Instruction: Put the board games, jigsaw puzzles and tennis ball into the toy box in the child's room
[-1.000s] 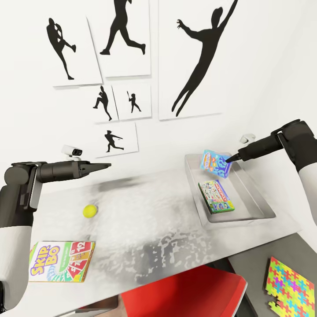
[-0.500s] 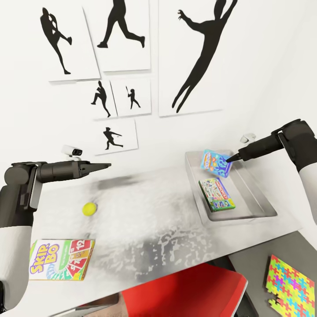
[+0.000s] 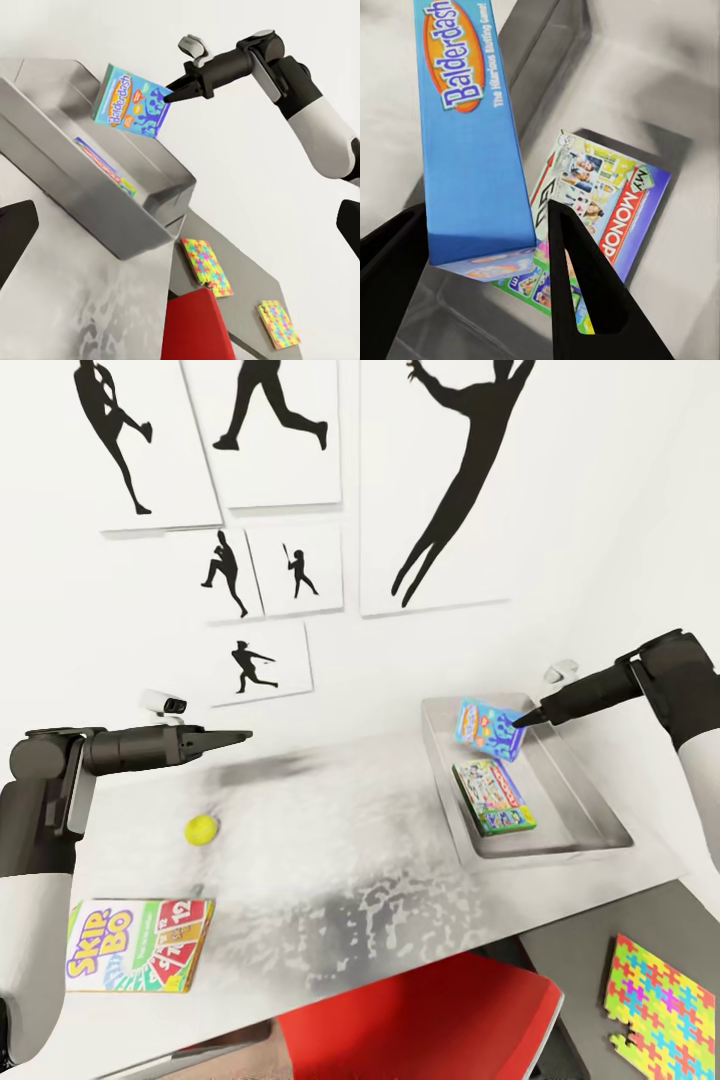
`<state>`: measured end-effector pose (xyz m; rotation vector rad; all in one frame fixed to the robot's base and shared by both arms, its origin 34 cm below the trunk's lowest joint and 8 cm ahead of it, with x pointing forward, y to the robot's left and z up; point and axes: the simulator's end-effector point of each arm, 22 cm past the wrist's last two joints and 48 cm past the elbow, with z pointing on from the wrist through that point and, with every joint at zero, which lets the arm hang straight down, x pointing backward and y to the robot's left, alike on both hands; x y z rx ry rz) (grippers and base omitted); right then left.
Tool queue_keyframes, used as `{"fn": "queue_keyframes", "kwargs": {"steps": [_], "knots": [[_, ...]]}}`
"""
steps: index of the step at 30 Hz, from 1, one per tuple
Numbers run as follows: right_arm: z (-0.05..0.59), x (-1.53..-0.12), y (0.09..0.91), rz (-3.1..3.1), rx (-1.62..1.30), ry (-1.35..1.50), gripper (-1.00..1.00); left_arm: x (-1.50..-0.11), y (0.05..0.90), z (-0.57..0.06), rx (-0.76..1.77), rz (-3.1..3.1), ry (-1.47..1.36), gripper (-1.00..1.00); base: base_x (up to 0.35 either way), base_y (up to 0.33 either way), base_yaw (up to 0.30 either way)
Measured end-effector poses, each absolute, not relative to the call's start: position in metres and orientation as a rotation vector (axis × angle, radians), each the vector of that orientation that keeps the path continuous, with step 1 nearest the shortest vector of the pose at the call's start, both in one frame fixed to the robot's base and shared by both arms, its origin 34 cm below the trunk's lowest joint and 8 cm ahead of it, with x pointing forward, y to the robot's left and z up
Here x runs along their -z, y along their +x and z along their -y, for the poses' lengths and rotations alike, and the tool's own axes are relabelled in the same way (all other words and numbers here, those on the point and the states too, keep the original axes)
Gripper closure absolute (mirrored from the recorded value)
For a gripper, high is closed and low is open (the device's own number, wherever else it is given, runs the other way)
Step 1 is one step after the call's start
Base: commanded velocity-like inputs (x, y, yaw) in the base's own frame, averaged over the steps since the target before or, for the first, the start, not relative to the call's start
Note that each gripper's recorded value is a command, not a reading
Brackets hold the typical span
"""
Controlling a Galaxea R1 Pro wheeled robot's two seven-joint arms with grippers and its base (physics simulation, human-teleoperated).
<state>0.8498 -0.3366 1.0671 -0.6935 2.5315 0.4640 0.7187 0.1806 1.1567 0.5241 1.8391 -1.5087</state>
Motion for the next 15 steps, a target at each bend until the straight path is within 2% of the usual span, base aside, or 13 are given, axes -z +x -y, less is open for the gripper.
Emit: {"fn": "queue_keyframes", "kwargs": {"steps": [15], "knots": [[0.337, -1.076, 0.863, -2.495, -0.432, -0.718, 1.00, -1.142, 0.722, -0.180, 1.523, -1.857, 0.509, -1.00, 0.000, 0.000, 0.000]]}}
